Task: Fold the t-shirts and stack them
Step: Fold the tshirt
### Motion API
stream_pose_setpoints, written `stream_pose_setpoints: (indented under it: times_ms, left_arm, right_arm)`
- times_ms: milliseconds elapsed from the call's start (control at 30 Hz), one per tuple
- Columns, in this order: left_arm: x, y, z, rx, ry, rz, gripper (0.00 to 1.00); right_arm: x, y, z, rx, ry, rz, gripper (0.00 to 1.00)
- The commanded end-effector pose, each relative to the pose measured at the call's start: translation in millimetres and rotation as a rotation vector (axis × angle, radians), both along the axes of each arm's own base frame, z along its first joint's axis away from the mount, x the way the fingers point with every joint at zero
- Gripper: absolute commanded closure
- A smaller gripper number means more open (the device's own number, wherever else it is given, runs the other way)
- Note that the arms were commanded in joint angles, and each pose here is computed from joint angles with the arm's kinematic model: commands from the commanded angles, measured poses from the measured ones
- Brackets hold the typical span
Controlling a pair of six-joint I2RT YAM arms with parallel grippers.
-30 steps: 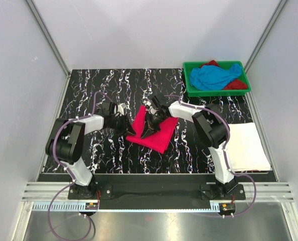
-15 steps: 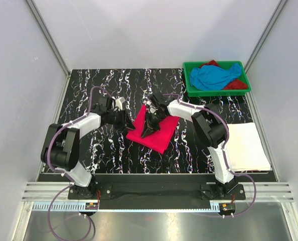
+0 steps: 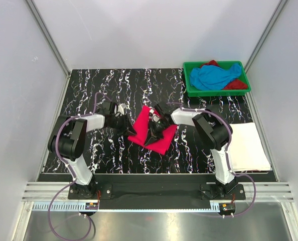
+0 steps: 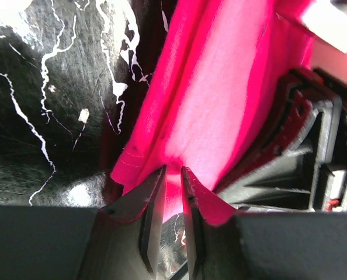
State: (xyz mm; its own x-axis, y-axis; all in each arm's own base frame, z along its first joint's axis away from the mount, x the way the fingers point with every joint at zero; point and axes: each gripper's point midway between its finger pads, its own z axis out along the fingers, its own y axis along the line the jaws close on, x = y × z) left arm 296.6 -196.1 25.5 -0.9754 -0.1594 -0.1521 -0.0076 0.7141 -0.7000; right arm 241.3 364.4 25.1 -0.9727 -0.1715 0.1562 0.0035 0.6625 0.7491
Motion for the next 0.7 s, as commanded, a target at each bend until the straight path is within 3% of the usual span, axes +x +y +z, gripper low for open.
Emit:
stream_pose_setpoints:
  times_ms: [0, 167, 300, 467, 667]
  left_arm:
    - [8, 13, -9, 0.087, -0.037, 0.021, 0.76]
    - [-1, 7, 22, 0.031, -0.072, 0.032, 0.76]
    - [13, -2, 64, -0.041, -0.164, 0.040, 0.70]
    - [64, -32, 96, -0.210, -0.250, 0.021, 0.69]
    - [135, -62, 81, -0.372, -0.270, 0.075, 0.70]
  right_arm:
    - [-16, -27, 3, -0.057, -0.011, -0.001, 0.91]
    - [-16, -47, 38, -0.012, -0.049, -0.050, 0.91]
    - [1, -70, 48, 0.014, -0.070, -0.130, 0.91]
    - [44, -94, 40, 0.016, -0.067, -0.189, 0.91]
    - [107, -106, 38, 0.073, -0.081, -0.266, 0.91]
